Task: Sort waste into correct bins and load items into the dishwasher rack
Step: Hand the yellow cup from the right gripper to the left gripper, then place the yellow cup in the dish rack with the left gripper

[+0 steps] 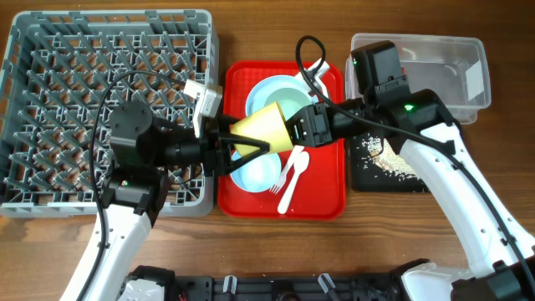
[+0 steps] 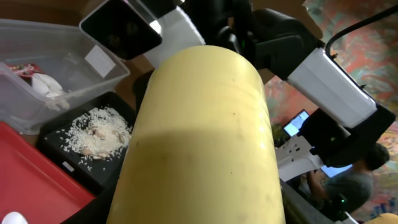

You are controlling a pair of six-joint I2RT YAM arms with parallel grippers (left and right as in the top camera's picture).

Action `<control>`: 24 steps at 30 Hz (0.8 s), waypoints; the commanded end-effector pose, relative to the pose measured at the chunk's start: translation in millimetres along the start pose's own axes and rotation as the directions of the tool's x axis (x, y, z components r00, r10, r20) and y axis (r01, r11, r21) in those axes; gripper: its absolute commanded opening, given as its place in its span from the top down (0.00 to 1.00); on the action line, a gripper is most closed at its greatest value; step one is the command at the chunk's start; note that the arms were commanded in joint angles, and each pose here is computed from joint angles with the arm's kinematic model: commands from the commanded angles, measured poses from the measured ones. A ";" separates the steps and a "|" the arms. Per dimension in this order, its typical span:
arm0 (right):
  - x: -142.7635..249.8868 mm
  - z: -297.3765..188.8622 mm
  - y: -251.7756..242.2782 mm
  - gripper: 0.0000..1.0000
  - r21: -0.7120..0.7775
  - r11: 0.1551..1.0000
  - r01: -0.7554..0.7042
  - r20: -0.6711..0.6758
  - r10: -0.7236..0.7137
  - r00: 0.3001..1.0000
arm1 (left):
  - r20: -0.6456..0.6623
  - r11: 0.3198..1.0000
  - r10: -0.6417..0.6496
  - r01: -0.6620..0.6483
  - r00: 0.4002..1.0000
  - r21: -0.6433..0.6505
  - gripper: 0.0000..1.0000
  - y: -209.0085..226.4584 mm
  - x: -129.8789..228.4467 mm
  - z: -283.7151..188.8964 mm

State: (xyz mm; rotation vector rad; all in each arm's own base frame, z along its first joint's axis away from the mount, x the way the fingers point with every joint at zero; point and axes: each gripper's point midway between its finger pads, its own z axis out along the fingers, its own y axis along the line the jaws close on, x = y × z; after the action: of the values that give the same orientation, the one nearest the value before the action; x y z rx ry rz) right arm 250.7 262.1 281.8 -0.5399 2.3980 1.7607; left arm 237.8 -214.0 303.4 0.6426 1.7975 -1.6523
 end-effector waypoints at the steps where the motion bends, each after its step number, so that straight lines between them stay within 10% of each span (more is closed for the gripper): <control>1: -9.8 -10.2 -26.4 0.73 0.108 0.994 -0.035 0.056 0.029 0.998 | 0.028 0.992 0.011 -0.008 1.000 -0.124 0.54 28.4 0.7 -7.0; 6: -19.1 -52.6 -96.6 0.71 0.435 0.882 -0.181 0.204 0.099 0.974 | 0.116 0.909 -0.095 0.134 0.989 -0.395 0.60 87.2 7.3 -44.4; 10: -9.3 -82.4 -120.2 0.71 0.554 0.796 -0.245 0.247 0.124 0.961 | 0.193 0.780 -0.140 0.228 0.971 -0.583 0.85 119.0 18.1 -89.6; 19: 19.8 -126.4 -129.0 0.71 0.751 0.596 -0.283 0.285 0.093 0.954 | 0.458 0.074 -0.170 0.474 0.873 -0.877 0.96 118.6 49.9 -239.7; 24: 24.1 -128.5 -130.0 0.71 0.761 0.580 -0.290 0.283 0.104 0.953 | 0.483 -0.087 -0.202 0.476 0.852 -0.875 0.96 117.1 66.2 -264.9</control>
State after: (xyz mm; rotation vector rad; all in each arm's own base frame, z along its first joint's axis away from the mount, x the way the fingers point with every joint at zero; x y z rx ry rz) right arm 287.8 109.8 198.7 0.0611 2.7975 0.6024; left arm 249.9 31.2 188.3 -0.7047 2.4459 -0.3257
